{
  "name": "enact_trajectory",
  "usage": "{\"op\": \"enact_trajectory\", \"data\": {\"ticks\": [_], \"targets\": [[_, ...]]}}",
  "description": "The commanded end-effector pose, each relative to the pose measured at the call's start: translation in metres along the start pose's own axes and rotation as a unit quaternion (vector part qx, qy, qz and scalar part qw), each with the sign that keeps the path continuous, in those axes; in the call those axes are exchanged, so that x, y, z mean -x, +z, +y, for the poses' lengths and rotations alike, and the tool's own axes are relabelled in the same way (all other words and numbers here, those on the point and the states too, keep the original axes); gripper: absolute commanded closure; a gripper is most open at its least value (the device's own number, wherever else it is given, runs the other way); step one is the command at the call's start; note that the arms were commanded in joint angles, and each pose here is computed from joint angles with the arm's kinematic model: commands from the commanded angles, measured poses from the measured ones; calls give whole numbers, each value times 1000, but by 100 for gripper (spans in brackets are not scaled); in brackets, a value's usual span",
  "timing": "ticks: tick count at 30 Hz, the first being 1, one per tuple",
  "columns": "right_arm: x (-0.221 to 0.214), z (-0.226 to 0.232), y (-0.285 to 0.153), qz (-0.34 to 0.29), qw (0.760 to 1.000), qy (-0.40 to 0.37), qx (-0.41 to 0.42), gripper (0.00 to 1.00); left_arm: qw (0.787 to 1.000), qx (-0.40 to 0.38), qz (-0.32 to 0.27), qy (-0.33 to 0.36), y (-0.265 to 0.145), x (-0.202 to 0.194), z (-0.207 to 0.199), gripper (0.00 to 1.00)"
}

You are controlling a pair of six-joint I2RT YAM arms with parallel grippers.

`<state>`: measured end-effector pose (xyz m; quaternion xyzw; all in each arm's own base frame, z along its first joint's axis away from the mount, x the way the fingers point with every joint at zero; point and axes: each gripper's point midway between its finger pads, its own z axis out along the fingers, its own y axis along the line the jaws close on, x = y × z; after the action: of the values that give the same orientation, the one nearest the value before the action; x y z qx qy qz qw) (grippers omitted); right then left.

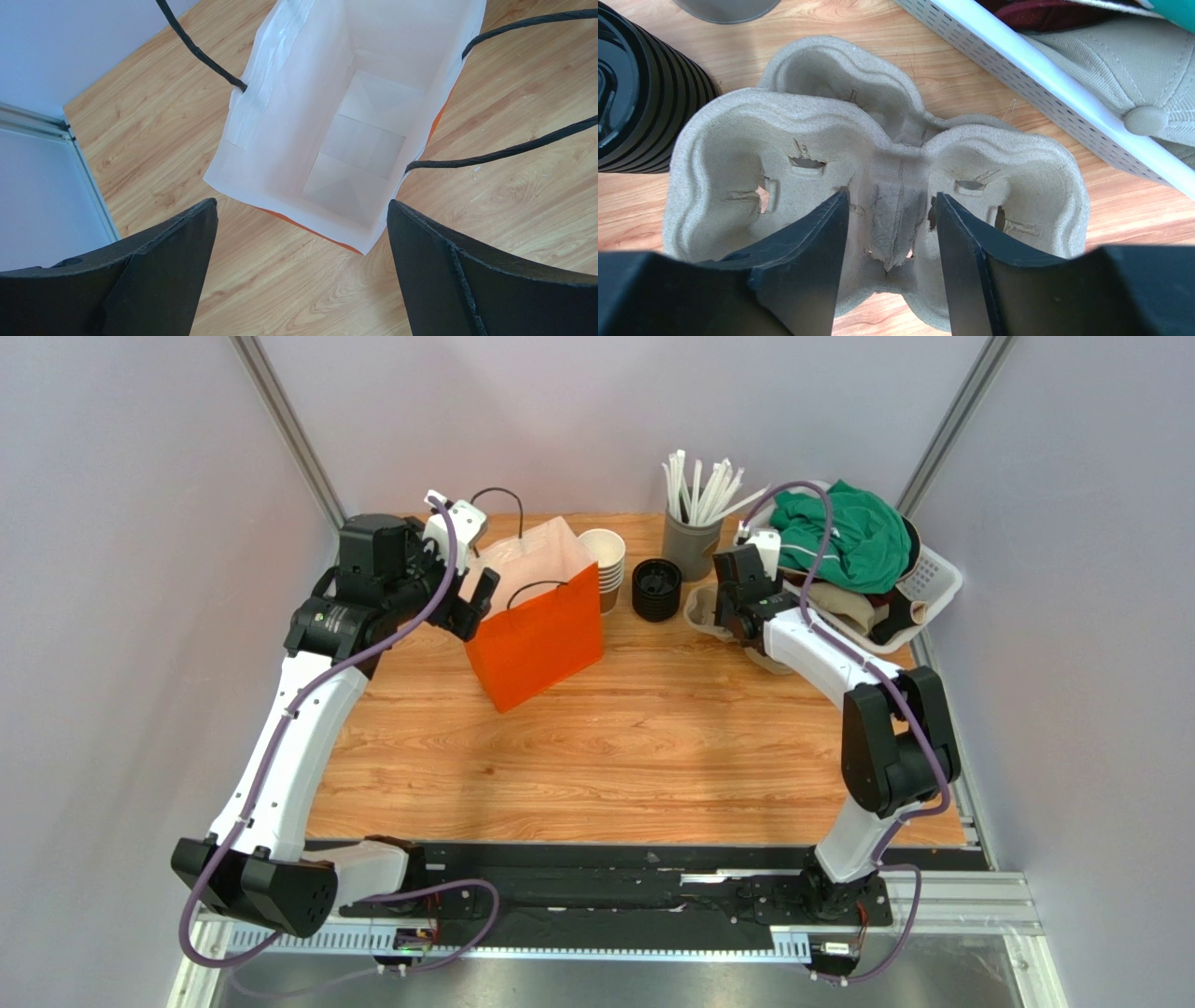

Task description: Pack the takeout coffee

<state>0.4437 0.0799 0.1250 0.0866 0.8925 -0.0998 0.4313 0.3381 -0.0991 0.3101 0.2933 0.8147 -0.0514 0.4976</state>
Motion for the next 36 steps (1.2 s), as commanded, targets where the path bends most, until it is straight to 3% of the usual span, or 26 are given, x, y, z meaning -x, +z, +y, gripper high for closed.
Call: {"op": "enact_trajectory", "data": {"ticks": [1, 12, 17, 22, 31, 36], "targets": [[6, -7, 1, -9, 1000, 17, -20, 43, 1000, 0, -30, -3, -7, 14, 1, 1], [-12, -6, 12, 20, 1000, 14, -20, 42, 1000, 0, -30, -4, -7, 13, 0, 1], [-13, -7, 15, 25, 999, 16, -20, 48, 1000, -1, -28, -4, -6, 12, 0, 1], [-9, -6, 13, 21, 999, 18, -18, 62, 1000, -1, -29, -3, -6, 13, 0, 1], [44, -11, -22, -27, 999, 19, 2, 75, 1000, -2, -30, -4, -7, 18, 1, 1], [72, -16, -44, -55, 998, 0, 12, 74, 999, 8, -35, 2, -13, 24, 5, 1]]}}
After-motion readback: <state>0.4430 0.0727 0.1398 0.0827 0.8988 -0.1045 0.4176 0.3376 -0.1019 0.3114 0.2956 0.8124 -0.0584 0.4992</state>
